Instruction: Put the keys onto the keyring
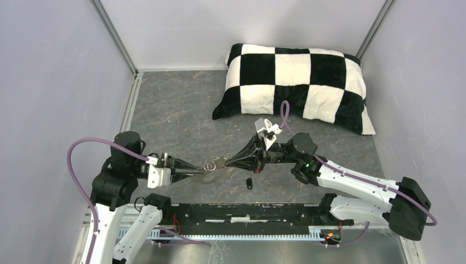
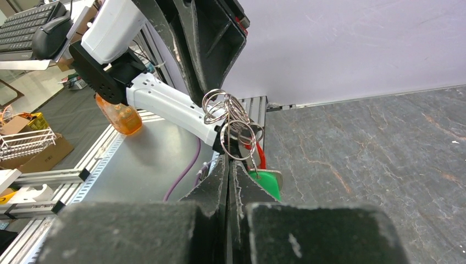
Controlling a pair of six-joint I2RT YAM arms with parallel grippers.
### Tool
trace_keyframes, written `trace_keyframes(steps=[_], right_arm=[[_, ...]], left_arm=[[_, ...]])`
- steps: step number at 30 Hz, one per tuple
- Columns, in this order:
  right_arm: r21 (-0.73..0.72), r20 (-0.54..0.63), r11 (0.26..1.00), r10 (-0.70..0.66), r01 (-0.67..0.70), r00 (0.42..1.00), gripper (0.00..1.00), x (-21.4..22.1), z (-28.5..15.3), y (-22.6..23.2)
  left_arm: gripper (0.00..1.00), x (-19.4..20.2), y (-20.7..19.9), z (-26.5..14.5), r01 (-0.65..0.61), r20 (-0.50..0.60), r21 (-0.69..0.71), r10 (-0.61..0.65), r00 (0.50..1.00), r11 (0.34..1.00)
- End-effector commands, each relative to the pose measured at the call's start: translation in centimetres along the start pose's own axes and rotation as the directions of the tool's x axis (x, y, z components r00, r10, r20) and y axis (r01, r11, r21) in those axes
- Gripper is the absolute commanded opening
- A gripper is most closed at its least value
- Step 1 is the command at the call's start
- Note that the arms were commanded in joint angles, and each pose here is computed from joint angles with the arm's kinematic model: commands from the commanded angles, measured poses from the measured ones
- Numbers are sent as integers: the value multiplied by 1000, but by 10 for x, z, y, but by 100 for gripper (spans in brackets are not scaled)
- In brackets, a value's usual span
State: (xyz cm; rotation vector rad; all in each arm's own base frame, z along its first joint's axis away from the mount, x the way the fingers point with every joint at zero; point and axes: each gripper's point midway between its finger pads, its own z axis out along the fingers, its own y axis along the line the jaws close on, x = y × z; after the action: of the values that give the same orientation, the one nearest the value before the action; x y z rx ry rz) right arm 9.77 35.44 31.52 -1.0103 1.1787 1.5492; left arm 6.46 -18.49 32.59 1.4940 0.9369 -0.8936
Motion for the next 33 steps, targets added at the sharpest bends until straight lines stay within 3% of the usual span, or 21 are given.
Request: trace_keyframes(steps=[1,8,13,33], right_arm=[[-24,80,999,-44,46,996,0,-34,5,9],[-45,89,998,-36,40,995,0,-37,5,14],[-61,98,997,-31,37,995,0,-40,5,17],[-103,93,995,7,3,996,0,-38,5,24]], left_arm=[[19,9,5,-1,-160,-29,-14,160,987,987],[25,17,13,-7,-463,-104,-61,456,884,884],[29,8,19,-8,-459,-84,-130,451,888,879],[31,9,29,-9,-463,-105,-141,452,886,875]])
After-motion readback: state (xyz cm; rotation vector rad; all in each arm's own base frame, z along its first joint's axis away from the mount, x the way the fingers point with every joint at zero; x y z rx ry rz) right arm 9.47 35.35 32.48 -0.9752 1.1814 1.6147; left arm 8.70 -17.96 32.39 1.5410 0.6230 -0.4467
